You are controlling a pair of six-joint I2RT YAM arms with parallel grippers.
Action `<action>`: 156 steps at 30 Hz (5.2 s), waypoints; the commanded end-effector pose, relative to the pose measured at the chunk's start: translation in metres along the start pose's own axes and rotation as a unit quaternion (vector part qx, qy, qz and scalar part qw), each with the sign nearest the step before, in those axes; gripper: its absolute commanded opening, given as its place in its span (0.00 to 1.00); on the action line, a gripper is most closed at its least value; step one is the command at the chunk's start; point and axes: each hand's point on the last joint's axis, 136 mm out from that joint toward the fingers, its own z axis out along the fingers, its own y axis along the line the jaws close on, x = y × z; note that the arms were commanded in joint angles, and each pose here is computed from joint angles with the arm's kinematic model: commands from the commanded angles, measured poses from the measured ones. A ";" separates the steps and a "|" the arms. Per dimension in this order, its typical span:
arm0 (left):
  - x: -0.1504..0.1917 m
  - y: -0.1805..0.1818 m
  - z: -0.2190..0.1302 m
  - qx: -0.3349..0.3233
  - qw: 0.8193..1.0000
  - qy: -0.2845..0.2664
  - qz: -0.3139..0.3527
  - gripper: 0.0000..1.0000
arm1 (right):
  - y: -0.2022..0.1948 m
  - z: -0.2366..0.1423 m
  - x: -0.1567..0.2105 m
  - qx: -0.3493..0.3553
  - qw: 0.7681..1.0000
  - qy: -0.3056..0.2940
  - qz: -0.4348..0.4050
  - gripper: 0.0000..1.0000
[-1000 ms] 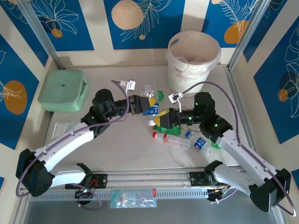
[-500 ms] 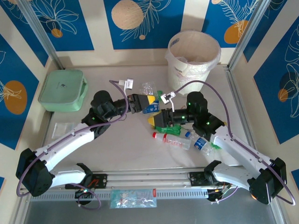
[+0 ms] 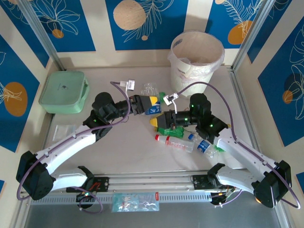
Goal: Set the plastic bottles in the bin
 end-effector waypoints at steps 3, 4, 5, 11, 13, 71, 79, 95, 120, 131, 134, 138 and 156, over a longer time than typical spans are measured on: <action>-0.001 -0.006 -0.006 -0.018 1.000 -0.001 0.024 0.86 | -0.002 -0.013 -0.008 0.024 0.999 -0.031 -0.020 0.02; -0.002 -0.002 -0.008 -0.035 0.999 -0.003 0.030 0.94 | -0.005 -0.016 -0.009 0.032 0.999 -0.035 -0.020 0.02; -0.004 0.001 -0.012 -0.054 0.998 -0.007 0.037 1.00 | -0.006 -0.019 -0.011 0.039 0.998 -0.040 -0.021 0.01; -0.028 0.009 -0.051 -0.181 0.974 -0.055 0.124 0.99 | -0.023 -0.042 -0.027 0.094 0.993 -0.068 -0.023 0.02; -0.039 0.009 -0.070 -0.226 0.958 -0.080 0.154 0.99 | -0.032 -0.051 -0.035 0.120 0.989 -0.081 -0.025 0.02; -0.028 0.021 -0.067 -0.267 0.939 0.011 0.218 0.99 | -0.241 -0.199 -0.277 0.396 0.883 -0.229 0.107 0.56; -0.030 0.015 -0.073 -0.268 0.938 0.003 0.221 0.99 | -0.203 -0.198 -0.284 0.388 0.887 -0.239 0.075 0.56; -0.014 0.022 -0.084 -0.266 0.947 -0.003 0.180 0.99 | -0.129 -0.176 -0.254 0.420 0.881 -0.219 -0.016 0.60; 0.025 0.102 -0.155 -0.462 0.882 0.018 0.088 0.99 | -0.117 -0.084 0.023 0.494 0.864 0.098 -0.022 0.64; 0.022 0.105 -0.158 -0.460 0.884 0.016 0.077 0.99 | -0.156 -0.086 0.110 0.574 0.782 0.236 0.050 0.74; 0.023 0.106 -0.158 -0.455 0.887 0.016 0.072 0.99 | -0.168 -0.089 0.121 0.588 0.767 0.252 0.059 0.81; 0.025 0.105 -0.157 -0.446 0.893 0.017 0.064 0.99 | -0.179 -0.089 0.129 0.599 0.754 0.266 0.057 1.00; 0.022 0.099 -0.152 -0.425 0.903 0.018 0.054 0.99 | -0.208 -0.078 0.161 0.594 0.722 0.349 0.058 0.99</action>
